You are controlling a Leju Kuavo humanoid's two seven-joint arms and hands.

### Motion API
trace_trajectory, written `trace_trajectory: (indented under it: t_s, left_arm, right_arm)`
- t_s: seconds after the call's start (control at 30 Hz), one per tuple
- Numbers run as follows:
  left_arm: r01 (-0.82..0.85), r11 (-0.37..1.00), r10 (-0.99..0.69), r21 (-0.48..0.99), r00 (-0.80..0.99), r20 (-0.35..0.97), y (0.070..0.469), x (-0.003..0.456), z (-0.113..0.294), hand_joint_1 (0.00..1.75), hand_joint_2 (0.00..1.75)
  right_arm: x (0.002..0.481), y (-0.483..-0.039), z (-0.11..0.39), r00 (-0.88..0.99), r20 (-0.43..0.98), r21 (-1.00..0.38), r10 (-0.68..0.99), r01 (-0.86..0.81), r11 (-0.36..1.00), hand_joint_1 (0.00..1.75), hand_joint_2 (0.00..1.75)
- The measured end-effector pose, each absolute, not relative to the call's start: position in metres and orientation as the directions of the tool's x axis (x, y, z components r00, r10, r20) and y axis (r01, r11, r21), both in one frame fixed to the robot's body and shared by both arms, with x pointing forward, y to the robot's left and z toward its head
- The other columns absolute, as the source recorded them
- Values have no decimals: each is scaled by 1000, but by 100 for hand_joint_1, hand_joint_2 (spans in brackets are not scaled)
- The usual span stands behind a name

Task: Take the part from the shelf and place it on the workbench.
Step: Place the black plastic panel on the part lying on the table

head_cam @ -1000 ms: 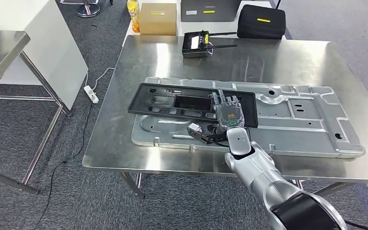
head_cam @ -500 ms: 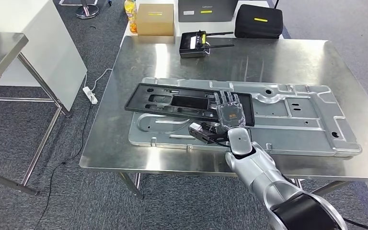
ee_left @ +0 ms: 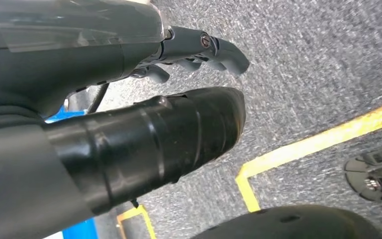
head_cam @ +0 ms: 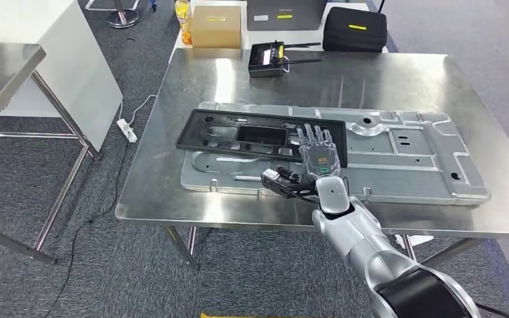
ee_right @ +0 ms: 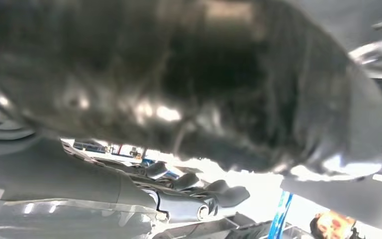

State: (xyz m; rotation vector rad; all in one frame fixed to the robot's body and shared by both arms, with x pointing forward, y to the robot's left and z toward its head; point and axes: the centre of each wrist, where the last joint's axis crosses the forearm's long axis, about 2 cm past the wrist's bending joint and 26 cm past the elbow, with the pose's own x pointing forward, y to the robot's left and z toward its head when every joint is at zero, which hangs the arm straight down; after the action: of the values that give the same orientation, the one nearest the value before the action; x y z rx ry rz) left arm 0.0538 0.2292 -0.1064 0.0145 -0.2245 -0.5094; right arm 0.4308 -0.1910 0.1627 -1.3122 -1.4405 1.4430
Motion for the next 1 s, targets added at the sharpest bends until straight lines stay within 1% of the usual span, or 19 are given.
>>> trace_trajectory:
  t_s: [1.0]
  left_arm:
    - [465,883,-468,66,857,217,230,57,-106,0,0]
  right_arm:
    - [437,-192,171,-231,-174,-976,957,169,-136,0,0]
